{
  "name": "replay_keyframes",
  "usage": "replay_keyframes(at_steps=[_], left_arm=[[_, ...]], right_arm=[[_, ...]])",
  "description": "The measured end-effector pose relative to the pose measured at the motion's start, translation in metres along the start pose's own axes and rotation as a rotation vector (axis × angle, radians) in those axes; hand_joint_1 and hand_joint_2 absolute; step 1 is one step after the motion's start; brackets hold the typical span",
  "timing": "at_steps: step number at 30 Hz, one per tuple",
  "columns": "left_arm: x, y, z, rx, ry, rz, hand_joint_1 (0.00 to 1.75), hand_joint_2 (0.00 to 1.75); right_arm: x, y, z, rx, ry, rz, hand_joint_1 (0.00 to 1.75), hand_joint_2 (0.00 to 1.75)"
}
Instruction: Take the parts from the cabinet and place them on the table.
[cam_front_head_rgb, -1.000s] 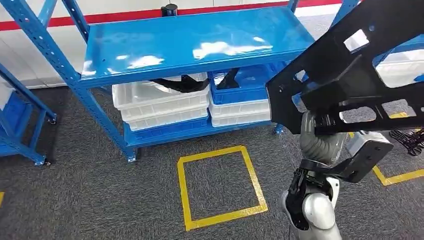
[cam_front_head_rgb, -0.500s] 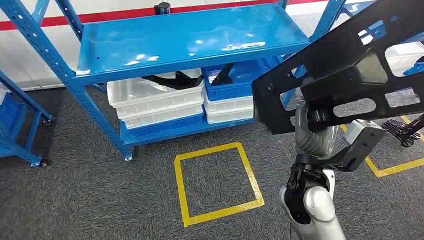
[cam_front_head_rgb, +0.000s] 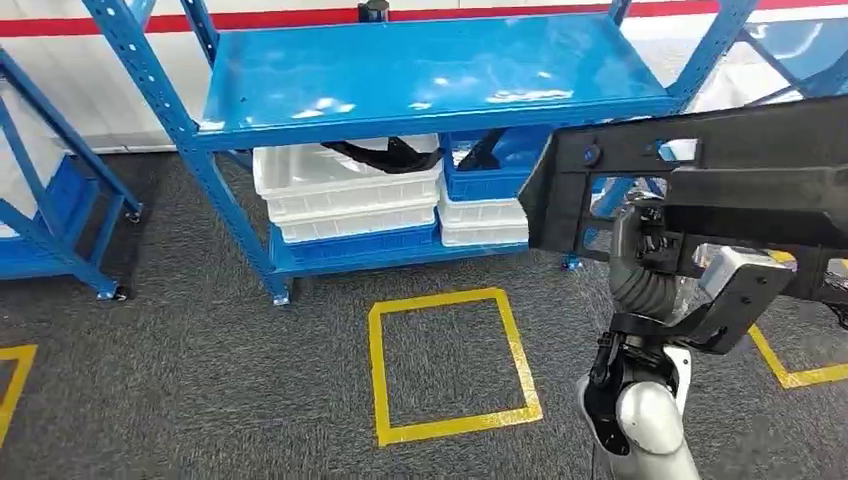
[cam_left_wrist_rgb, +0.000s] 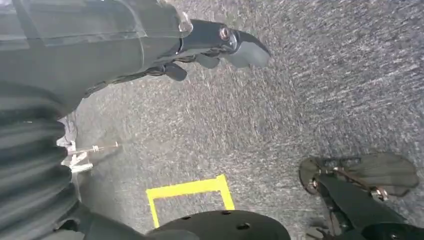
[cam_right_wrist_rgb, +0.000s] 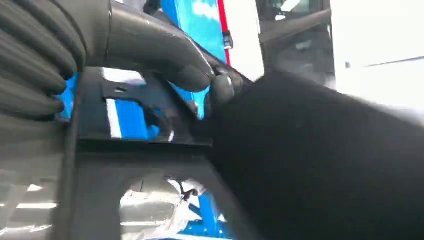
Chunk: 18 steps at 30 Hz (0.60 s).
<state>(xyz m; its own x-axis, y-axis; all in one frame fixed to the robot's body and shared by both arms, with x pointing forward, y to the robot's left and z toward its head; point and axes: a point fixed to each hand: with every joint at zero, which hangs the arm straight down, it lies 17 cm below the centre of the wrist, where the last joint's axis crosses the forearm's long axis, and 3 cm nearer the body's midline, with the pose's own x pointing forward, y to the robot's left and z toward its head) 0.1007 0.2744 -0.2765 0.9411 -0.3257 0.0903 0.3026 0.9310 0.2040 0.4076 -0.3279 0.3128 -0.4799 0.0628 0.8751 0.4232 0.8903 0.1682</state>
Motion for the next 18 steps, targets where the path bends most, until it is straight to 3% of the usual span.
replay_keyframes(at_steps=[18], left_arm=[[-0.0046, 0.0031, -0.0010, 0.011, -0.004, -0.014, 0.00, 1.75]], right_arm=[[0.0099, 0.0013, -0.0040, -0.007, -0.032, -0.058, 1.75, 1.75]])
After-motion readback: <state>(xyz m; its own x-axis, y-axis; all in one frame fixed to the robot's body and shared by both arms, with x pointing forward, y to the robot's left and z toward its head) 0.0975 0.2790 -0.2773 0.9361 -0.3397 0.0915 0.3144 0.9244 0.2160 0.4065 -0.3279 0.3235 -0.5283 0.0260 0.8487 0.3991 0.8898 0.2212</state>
